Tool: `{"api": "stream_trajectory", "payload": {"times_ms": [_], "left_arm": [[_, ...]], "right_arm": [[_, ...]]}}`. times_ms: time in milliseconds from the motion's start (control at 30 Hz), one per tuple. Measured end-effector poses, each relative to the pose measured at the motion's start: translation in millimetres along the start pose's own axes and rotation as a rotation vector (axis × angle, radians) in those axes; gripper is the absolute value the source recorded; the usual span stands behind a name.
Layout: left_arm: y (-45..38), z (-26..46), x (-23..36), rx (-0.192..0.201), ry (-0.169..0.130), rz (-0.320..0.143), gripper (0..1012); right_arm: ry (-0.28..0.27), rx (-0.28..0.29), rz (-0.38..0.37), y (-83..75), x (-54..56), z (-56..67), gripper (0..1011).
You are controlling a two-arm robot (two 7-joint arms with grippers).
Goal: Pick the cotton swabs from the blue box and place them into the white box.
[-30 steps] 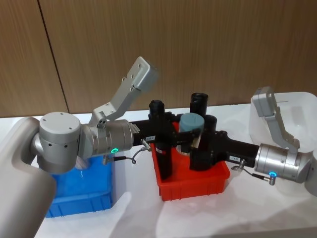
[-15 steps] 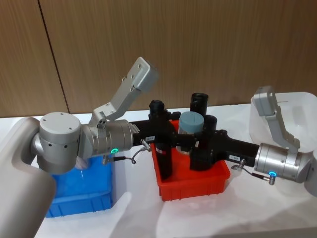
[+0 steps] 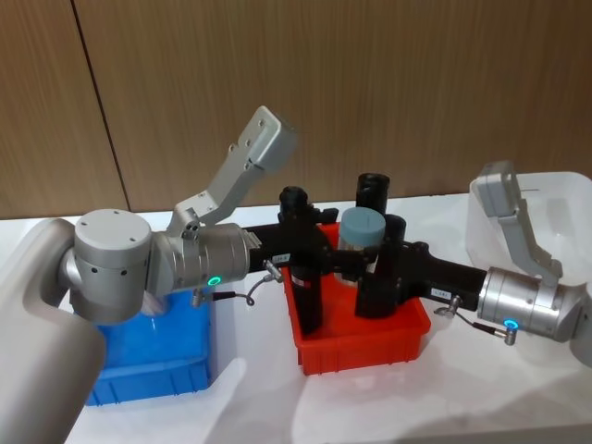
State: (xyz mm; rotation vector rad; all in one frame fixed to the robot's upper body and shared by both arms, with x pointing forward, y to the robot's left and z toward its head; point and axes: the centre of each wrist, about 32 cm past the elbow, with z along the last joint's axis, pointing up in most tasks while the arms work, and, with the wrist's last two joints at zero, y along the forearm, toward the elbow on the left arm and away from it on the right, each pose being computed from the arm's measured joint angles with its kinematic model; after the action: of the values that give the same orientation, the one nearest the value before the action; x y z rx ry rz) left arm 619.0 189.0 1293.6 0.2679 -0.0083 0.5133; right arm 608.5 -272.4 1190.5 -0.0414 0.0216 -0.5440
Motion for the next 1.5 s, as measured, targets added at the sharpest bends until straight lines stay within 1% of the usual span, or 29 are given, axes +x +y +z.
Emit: {"api": "stream_trajectory", "payload": {"times_ms": [167, 433, 600, 633, 767, 867, 900, 967, 1100, 1133, 1200, 1300, 1333, 1367, 1500], "left_arm": [[0.0, 0.0, 0.0, 0.000, 0.000, 0.000, 1004], [0.0, 0.0, 0.0, -0.001, 0.001, -0.001, 1004], [0.0, 0.0, 0.0, -0.001, 0.001, -0.001, 1004], [0.0, 0.0, 0.0, -0.001, 0.001, -0.001, 1004], [0.0, 0.0, 0.0, -0.001, 0.001, -0.001, 1004], [0.0, 0.0, 0.0, -0.001, 0.001, -0.001, 1004], [0.0, 0.0, 0.0, -0.001, 0.001, -0.001, 1004], [0.0, 0.0, 0.0, -0.001, 0.001, -0.001, 1004], [0.0, 0.0, 0.0, -0.001, 0.000, -0.001, 1004], [0.0, 0.0, 0.0, -0.001, 0.001, -0.001, 1004], [0.0, 0.0, 0.0, -0.001, 0.000, -0.001, 1004], [0.0, 0.0, 0.0, -0.001, 0.001, -0.001, 1004], [0.0, 0.0, 0.0, -0.001, 0.001, -0.001, 1004], [0.0, 0.0, 0.0, -0.001, 0.001, -0.001, 1004], [0.0, 0.0, 0.0, -0.001, 0.001, -0.001, 1004]], "right_arm": [[0.001, -0.008, -0.028, -1.1, 2.5, -2.2, 641], [-0.002, -0.028, -0.117, -5.0, 12.6, -6.3, 641], [-0.009, -0.040, -0.185, -9.0, 21.2, -7.6, 641], [-0.013, -0.041, -0.210, -10.3, 24.1, -7.6, 641], [-0.021, -0.044, -0.252, -13.4, 29.4, -7.6, 641], [-0.032, -0.046, -0.311, -18.2, 36.7, -6.7, 641], [-0.032, -0.046, -0.311, -18.2, 36.7, -6.7, 641], [-0.044, -0.045, -0.358, -22.1, 41.6, -5.7, 641], [-0.056, -0.045, -0.404, -26.3, 46.2, -4.5, 641], [-0.063, -0.045, -0.431, -28.8, 48.6, -3.9, 641], [-0.068, -0.045, -0.454, -31.1, 50.7, -3.2, 641], [-0.086, -0.045, -0.516, -36.9, 55.5, -1.3, 641], [-0.086, -0.045, -0.516, -36.9, 55.5, -1.3, 641], [-0.091, -0.046, -0.541, -39.4, 57.4, -0.4, 641], [-0.106, -0.047, -0.603, -45.5, 61.6, 1.3, 641]]}}
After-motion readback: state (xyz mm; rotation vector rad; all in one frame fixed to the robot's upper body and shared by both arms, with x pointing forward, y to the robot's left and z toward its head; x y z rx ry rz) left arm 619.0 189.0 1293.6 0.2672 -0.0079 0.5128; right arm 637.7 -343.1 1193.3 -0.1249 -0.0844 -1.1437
